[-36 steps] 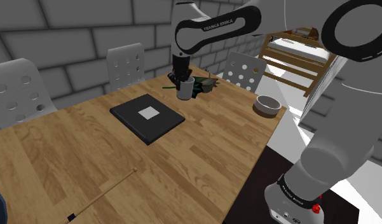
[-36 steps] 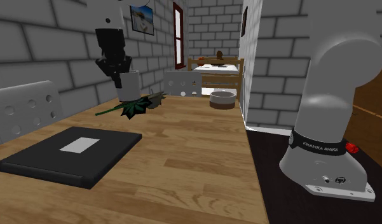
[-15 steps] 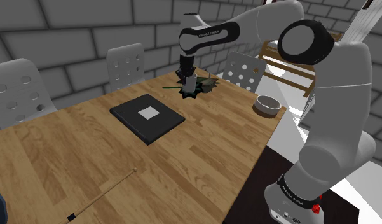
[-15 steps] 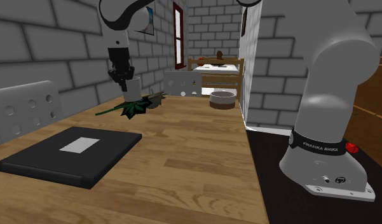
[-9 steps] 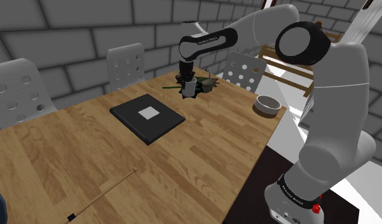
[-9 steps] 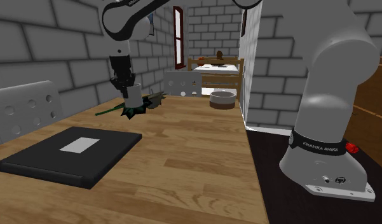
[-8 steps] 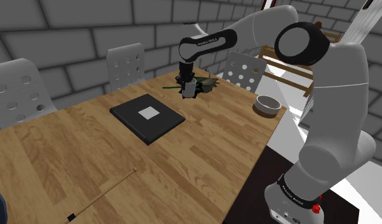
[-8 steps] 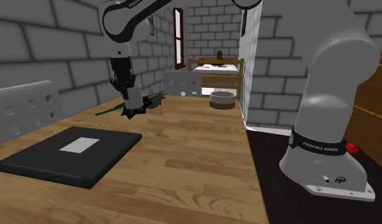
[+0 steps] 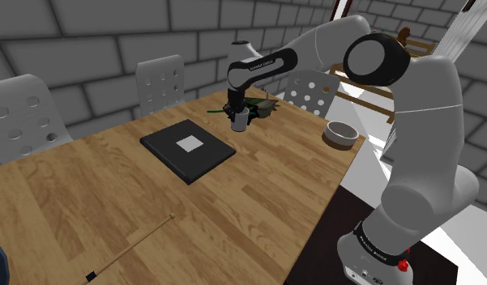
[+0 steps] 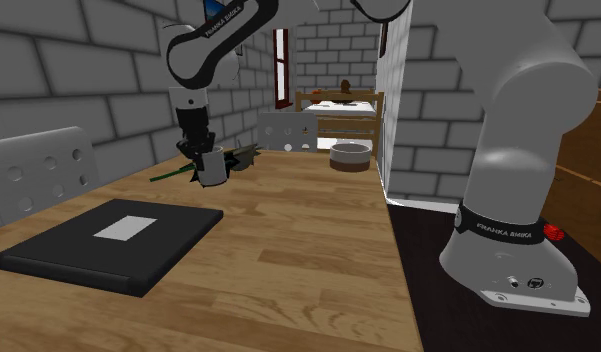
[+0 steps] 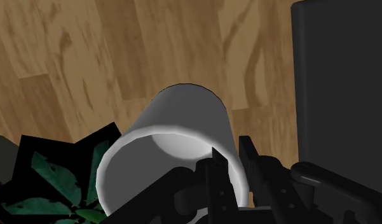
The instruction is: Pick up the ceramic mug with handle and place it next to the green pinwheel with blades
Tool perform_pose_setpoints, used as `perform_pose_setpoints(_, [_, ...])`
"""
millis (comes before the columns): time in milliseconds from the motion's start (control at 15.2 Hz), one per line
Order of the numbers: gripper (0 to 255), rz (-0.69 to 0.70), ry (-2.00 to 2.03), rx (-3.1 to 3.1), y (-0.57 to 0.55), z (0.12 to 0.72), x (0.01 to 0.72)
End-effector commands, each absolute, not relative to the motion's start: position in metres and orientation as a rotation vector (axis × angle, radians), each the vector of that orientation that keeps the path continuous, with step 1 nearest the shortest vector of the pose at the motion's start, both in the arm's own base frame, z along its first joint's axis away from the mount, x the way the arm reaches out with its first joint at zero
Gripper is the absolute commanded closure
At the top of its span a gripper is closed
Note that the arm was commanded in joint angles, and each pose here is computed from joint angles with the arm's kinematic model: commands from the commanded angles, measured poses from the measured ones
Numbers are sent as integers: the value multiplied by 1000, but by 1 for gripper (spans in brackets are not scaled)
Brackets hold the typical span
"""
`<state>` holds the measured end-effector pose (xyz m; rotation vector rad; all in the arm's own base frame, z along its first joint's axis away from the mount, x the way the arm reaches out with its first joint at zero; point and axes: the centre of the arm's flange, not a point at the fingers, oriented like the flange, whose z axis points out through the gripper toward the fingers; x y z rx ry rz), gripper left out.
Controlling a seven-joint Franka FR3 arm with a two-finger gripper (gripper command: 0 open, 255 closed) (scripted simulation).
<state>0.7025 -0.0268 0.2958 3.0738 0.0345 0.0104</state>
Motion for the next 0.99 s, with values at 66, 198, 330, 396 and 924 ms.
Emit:
perform_pose_setpoints(66, [255, 12, 35, 3074, -26, 280, 702])
perform_pose_setpoints(198, [255, 12, 35, 3074, -26, 269, 702])
perform_pose_setpoints(330, [255, 12, 35, 3074, -26, 260, 702])
perform_pose_setpoints(396, [255, 12, 35, 3074, -26, 260, 702])
perform_pose_setpoints(924, [0, 12, 35, 3074, -26, 260, 702])
